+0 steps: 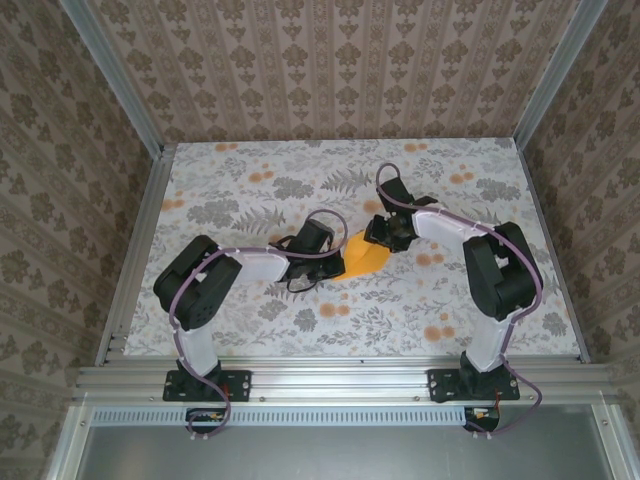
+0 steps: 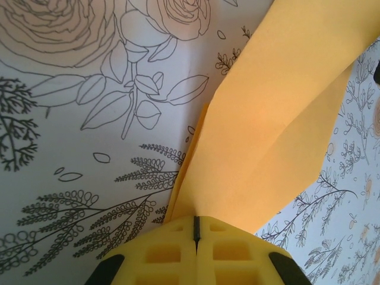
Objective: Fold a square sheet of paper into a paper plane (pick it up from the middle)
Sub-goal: Fourth fold the wing at the center of the table.
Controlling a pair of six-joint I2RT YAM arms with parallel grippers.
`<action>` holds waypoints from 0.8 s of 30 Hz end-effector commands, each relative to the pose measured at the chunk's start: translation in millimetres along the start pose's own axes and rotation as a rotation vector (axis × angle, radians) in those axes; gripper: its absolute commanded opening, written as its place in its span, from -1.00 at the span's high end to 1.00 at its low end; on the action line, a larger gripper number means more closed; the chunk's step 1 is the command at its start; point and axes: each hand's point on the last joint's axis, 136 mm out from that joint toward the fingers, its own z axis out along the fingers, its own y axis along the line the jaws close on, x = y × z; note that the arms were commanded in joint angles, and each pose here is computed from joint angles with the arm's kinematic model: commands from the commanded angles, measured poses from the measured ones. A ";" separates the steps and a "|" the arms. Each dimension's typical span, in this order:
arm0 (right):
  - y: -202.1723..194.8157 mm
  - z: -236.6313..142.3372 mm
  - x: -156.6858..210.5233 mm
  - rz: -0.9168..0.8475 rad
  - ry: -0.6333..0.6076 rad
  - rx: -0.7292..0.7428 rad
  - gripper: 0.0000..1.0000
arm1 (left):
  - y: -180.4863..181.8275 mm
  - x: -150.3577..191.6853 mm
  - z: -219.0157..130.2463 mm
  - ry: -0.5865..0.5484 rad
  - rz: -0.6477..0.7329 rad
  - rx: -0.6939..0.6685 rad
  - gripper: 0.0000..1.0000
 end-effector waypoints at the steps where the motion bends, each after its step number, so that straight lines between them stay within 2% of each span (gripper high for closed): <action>1: 6.2 10.3 5.5 -0.062 0.059 -0.012 0.04 | 40.2 37.3 9.0 0.122 -0.012 -0.143 1.00; 4: 12.2 17.9 7.8 -0.085 0.092 -0.038 0.04 | 39.1 36.8 8.7 0.120 -0.013 -0.141 1.00; 15: -26.7 34.6 14.9 -0.023 0.118 0.161 0.28 | 35.9 35.4 5.1 0.111 -0.012 -0.136 1.00; 24: -39.1 44.1 24.2 0.002 0.129 0.194 0.39 | 29.6 31.7 0.2 0.099 -0.011 -0.117 1.00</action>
